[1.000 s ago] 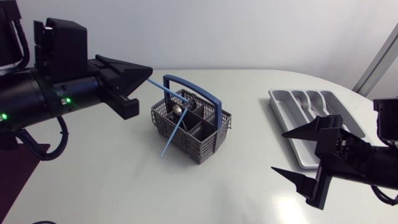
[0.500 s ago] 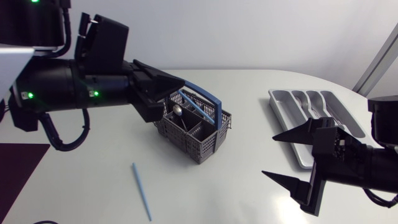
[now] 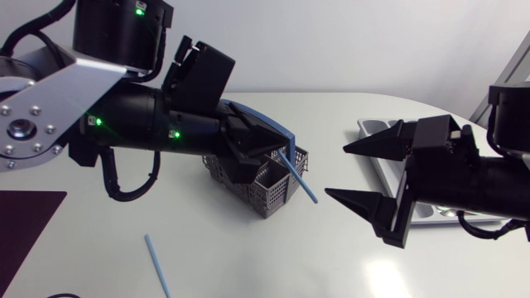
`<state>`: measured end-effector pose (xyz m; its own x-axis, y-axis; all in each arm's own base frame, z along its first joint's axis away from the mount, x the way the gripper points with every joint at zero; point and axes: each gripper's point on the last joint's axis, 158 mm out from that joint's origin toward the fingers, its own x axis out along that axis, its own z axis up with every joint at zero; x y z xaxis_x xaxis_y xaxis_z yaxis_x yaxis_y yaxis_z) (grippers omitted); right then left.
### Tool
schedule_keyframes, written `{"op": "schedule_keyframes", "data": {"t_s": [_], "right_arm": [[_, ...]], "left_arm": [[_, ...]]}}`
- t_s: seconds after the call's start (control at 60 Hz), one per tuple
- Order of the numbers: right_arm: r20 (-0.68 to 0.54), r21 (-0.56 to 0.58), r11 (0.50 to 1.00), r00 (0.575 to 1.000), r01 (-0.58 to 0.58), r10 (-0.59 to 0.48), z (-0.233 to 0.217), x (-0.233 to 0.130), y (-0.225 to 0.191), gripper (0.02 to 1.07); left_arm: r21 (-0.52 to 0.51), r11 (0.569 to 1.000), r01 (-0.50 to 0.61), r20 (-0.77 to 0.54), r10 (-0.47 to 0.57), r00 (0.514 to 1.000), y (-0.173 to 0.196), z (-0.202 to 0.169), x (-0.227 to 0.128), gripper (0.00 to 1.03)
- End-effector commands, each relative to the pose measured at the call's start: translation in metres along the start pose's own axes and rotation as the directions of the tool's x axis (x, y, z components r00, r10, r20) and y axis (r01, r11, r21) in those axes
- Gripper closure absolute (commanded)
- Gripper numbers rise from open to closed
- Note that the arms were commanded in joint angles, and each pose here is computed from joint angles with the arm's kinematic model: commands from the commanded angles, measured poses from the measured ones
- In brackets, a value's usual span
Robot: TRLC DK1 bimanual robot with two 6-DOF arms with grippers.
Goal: Unload the cutlery basket into the drawer organizer.
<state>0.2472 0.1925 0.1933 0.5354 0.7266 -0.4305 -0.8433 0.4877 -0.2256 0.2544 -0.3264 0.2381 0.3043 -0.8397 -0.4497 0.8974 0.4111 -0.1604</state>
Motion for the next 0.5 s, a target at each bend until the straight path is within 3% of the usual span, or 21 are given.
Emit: {"op": "schedule_keyframes", "data": {"t_s": [0.0, 0.133, 0.483], "right_arm": [[0.007, 0.042, 0.999, 1.000, -0.026, 0.026, -0.001, 0.002, 0.006, 0.08], [-0.014, 0.073, 0.995, 0.998, -0.063, 0.064, -0.004, 0.012, 0.007, 0.37], [-0.049, 0.020, 0.986, 0.985, -0.164, 0.164, -0.005, 0.032, 0.041, 0.57]], "left_arm": [[-0.018, 1.000, 0.025, -0.003, -0.025, 1.000, -0.005, 0.004, 0.005, 1.00], [-0.015, 0.999, 0.039, -0.009, -0.039, 0.999, -0.010, 0.004, 0.008, 1.00], [-0.036, 0.996, 0.084, -0.024, -0.085, 0.996, -0.018, 0.002, 0.015, 1.00]]}}
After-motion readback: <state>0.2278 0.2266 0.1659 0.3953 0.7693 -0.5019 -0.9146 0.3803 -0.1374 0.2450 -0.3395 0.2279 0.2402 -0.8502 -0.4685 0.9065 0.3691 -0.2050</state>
